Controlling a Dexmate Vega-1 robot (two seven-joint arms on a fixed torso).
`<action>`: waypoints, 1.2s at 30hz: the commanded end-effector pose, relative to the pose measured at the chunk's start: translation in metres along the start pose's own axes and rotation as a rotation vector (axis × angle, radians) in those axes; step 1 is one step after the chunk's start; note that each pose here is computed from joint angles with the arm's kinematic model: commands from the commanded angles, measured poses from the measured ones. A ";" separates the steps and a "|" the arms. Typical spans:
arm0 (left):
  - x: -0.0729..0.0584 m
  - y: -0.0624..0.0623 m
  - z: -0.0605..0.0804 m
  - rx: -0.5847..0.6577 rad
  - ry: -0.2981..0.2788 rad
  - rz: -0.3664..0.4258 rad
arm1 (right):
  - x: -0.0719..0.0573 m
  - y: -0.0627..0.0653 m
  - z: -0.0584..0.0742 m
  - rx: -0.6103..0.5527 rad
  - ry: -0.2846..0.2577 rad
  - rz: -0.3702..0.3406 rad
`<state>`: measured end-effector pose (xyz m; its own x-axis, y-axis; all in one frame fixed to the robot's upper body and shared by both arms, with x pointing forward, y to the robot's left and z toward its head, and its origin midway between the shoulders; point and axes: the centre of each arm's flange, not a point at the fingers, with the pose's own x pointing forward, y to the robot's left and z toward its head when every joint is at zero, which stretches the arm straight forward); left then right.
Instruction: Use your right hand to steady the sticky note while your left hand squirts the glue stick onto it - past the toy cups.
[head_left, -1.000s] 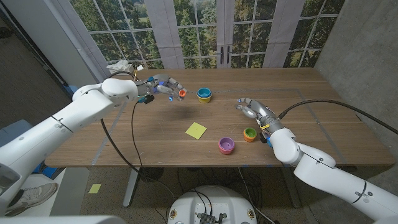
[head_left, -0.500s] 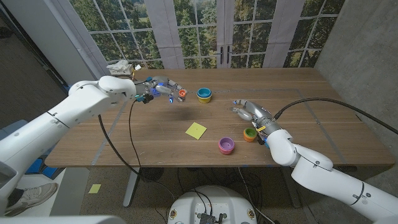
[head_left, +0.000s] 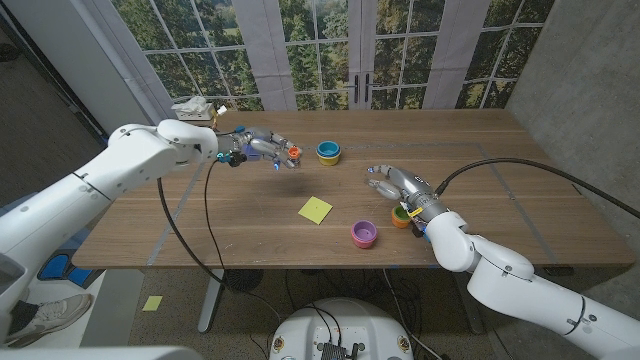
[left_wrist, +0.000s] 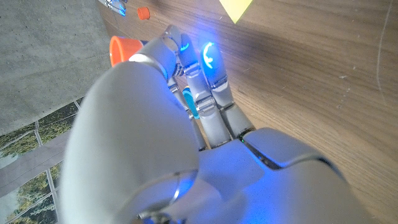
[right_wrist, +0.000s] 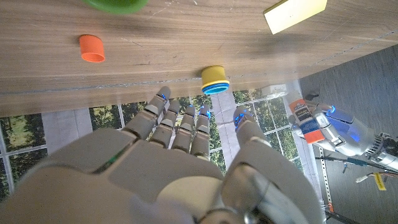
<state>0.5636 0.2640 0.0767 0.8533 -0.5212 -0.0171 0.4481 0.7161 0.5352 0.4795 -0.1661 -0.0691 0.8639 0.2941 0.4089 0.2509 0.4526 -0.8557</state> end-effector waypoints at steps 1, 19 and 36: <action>0.005 -0.004 -0.001 -0.051 0.080 -0.088 | -0.001 0.010 0.005 -0.021 -0.025 0.040; 0.016 0.000 0.017 0.006 0.192 -0.154 | 0.001 0.026 0.015 -0.062 -0.053 0.060; 0.018 0.005 0.016 -0.007 0.279 -0.221 | 0.000 0.039 0.028 -0.122 -0.081 0.055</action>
<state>0.5767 0.2476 0.0958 0.8060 -0.5277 -0.2681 0.5835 0.6325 0.5093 0.4793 -0.1398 -0.0845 0.8470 0.3651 0.3863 0.2586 0.3520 -0.8996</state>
